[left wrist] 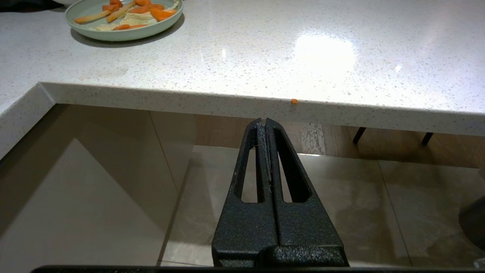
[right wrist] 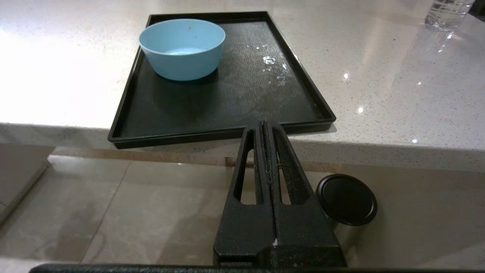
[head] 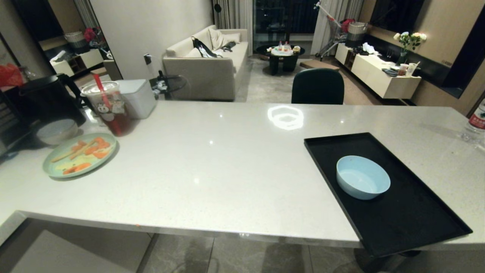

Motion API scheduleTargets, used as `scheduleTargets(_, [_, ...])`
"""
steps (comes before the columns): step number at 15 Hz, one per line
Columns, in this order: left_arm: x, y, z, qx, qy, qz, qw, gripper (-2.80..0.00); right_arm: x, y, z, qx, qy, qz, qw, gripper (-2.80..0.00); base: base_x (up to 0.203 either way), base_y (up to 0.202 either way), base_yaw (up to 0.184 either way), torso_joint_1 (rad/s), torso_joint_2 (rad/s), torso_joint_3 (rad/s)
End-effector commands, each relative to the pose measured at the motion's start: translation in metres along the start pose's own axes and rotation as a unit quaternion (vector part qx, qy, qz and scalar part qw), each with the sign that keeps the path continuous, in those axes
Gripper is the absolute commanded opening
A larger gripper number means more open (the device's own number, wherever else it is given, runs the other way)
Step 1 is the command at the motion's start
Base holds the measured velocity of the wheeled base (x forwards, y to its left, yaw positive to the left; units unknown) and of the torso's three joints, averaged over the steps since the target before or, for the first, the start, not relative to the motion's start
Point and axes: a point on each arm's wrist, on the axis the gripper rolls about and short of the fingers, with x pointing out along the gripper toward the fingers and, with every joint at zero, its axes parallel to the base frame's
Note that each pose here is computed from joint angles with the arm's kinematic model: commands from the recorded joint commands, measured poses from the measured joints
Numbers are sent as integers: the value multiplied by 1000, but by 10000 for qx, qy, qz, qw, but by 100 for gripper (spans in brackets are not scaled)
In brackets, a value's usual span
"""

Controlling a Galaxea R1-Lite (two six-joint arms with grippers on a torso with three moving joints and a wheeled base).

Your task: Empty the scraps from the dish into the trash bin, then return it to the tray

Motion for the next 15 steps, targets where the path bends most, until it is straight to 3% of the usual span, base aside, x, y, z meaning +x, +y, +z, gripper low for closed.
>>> scheduleTargets(1, [0, 0, 0, -2, -3, 1, 10000, -280, 0, 0, 0, -5, -27, -1, 10000, -280, 0, 0, 0, 0, 0, 0])
scheduleTargets(15, [0, 0, 0, -2, -6, 1, 10000, -280, 0, 0, 0, 125, -20, -8, 9999, -280, 0, 0, 0, 0, 0, 0])
